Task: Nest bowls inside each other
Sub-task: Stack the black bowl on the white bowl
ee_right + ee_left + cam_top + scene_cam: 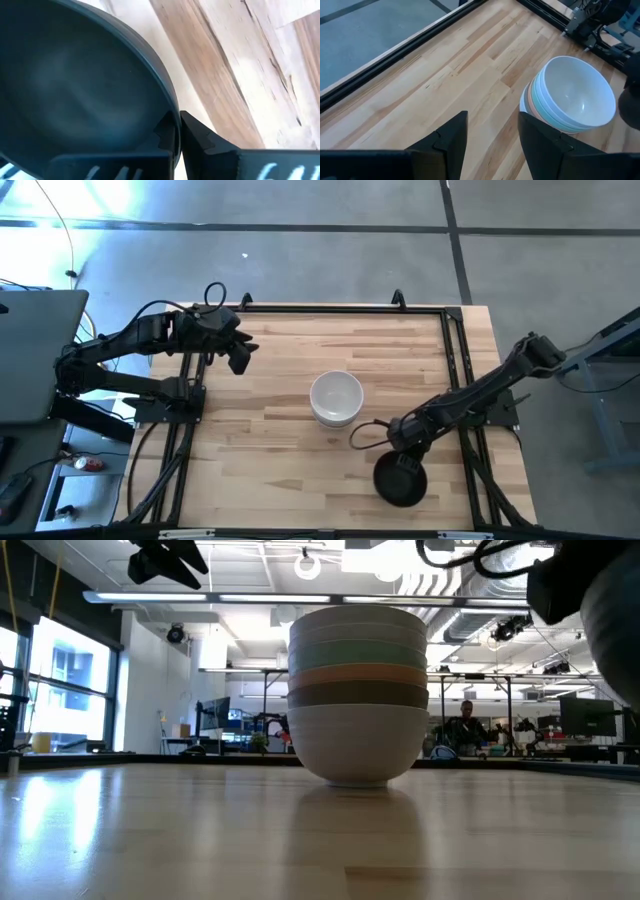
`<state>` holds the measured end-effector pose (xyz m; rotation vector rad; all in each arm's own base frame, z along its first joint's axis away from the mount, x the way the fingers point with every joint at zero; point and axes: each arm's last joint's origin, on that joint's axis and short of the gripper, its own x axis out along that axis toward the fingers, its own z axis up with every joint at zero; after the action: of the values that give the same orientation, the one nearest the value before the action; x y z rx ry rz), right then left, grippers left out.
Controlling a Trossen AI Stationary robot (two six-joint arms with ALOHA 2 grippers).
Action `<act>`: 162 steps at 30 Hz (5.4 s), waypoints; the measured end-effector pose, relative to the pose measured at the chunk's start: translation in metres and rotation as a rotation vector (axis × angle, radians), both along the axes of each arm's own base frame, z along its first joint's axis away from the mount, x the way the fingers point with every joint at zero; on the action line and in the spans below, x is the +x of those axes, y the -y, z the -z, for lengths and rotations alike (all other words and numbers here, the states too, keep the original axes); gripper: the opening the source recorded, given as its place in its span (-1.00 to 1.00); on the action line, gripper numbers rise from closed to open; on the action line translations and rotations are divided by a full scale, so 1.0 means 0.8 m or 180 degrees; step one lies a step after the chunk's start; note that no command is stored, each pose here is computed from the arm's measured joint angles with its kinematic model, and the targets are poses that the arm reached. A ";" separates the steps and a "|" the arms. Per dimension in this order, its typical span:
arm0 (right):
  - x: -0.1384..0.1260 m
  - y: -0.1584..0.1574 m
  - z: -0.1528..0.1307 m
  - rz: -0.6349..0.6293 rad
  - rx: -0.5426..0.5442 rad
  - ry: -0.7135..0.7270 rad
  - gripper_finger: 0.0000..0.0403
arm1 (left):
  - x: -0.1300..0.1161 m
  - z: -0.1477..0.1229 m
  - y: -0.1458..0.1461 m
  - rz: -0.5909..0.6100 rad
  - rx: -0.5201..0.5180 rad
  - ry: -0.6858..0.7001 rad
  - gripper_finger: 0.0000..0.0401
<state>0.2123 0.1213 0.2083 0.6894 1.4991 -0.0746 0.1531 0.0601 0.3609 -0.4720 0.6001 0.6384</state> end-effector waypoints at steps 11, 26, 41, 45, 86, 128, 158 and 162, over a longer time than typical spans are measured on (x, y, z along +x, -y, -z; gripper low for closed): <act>-0.018 0.024 -0.091 0.0194 -0.0050 0.0573 -1.00 | 0.007 -0.005 -0.003 0.0005 0.0100 0.0164 -0.18; -0.032 0.085 -0.228 0.0337 -0.0676 0.1073 -1.00 | 0.034 0.006 -0.012 0.0086 0.0140 0.0044 -0.18; -0.006 0.138 -0.267 0.0199 -0.1059 0.1056 -1.00 | 0.036 0.000 -0.013 0.0141 0.0246 0.0159 -0.18; 0.004 0.152 -0.272 0.0174 -0.1113 0.1051 -1.00 | 0.036 0.000 -0.013 0.0156 0.0262 0.0148 -0.18; 0.112 0.260 -0.211 0.0122 -0.0649 0.0500 -1.00 | 0.029 0.007 -0.014 0.0055 0.0448 -0.0214 -0.18; 0.180 0.274 -0.184 0.0173 -0.0418 0.0413 -1.00 | 0.021 0.016 -0.009 -0.0020 0.0429 -0.0578 -0.18; 0.200 0.256 -0.160 0.0070 -0.0465 0.0214 -1.00 | 0.023 0.016 -0.003 0.0036 0.0464 -0.0575 -0.18; 0.200 0.256 -0.160 0.0076 -0.0490 0.0206 -1.00 | 0.023 0.016 -0.003 0.0035 0.0464 -0.0575 -0.18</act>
<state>0.3726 -0.0837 0.3363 0.5806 1.4071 -0.1824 0.1715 0.0626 0.3484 -0.2760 0.7210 0.7136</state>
